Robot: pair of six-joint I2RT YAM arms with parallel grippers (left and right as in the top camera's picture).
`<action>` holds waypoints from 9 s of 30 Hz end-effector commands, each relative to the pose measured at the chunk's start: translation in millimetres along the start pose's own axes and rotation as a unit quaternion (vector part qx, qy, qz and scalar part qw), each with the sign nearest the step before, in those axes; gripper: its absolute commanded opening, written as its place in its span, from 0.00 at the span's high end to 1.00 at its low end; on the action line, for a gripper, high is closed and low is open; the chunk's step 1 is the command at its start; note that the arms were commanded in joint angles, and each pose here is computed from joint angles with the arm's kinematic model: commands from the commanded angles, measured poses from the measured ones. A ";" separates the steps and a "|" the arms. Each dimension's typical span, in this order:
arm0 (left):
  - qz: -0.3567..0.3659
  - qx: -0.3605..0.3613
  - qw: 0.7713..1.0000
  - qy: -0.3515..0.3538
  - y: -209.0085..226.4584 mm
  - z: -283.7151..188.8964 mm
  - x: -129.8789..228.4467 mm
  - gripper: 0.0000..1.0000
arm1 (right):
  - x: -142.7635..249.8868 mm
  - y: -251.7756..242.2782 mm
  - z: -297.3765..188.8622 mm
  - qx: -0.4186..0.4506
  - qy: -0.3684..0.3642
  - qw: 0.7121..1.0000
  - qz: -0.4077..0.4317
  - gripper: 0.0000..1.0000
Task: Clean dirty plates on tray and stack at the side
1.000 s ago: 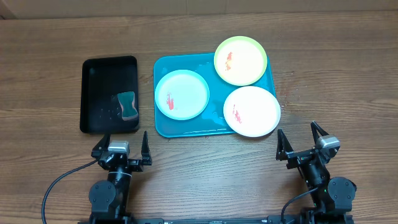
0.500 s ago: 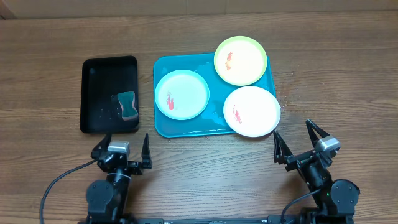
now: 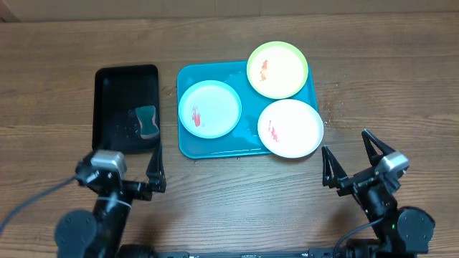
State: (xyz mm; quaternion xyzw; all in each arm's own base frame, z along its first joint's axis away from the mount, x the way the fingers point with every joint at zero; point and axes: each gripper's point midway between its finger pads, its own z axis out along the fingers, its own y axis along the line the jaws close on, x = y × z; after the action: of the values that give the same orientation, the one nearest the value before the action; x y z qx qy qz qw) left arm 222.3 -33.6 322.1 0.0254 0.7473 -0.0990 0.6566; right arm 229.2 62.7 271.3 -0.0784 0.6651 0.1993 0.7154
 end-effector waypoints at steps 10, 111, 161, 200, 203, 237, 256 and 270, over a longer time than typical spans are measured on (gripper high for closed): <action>0.016 0.007 0.999 0.030 -10.0 37.9 -86.6 0.00 | -46.2 -9.6 58.9 0.001 0.118 0.992 0.054 0.00; -0.119 -0.415 0.745 0.508 73.8 173.6 122.4 0.67 | 294.3 77.8 229.2 0.087 0.552 0.819 0.128 0.96; -0.105 -0.228 0.760 0.600 120.6 186.5 266.5 0.67 | 292.6 79.0 233.3 0.074 0.547 0.826 0.116 0.96; -0.076 -0.151 0.831 0.530 73.6 211.1 130.4 0.96 | 286.8 59.5 232.9 0.054 0.560 0.801 0.203 0.96; -0.066 -0.117 0.840 0.526 42.4 220.4 130.8 0.96 | 286.9 55.3 230.6 0.059 0.564 0.796 0.213 0.96; -0.094 0.142 0.748 0.641 -109.1 234.6 277.0 0.96 | 287.0 53.0 231.1 0.075 0.561 0.792 0.228 0.96; 0.023 -0.272 0.758 0.592 26.2 229.4 269.3 0.96 | 287.4 52.9 230.1 0.076 0.563 0.791 0.228 0.96; 0.079 0.020 0.800 0.594 -77.0 261.4 281.2 0.96 | 291.1 77.0 219.2 0.048 0.586 0.775 0.233 0.96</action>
State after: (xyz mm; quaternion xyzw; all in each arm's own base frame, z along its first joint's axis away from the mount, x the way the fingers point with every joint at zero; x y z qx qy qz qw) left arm 433.0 -146.6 25.6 0.0761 0.9927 0.0180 0.0915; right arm 420.9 248.3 13.1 0.0335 0.9666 0.2172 0.1317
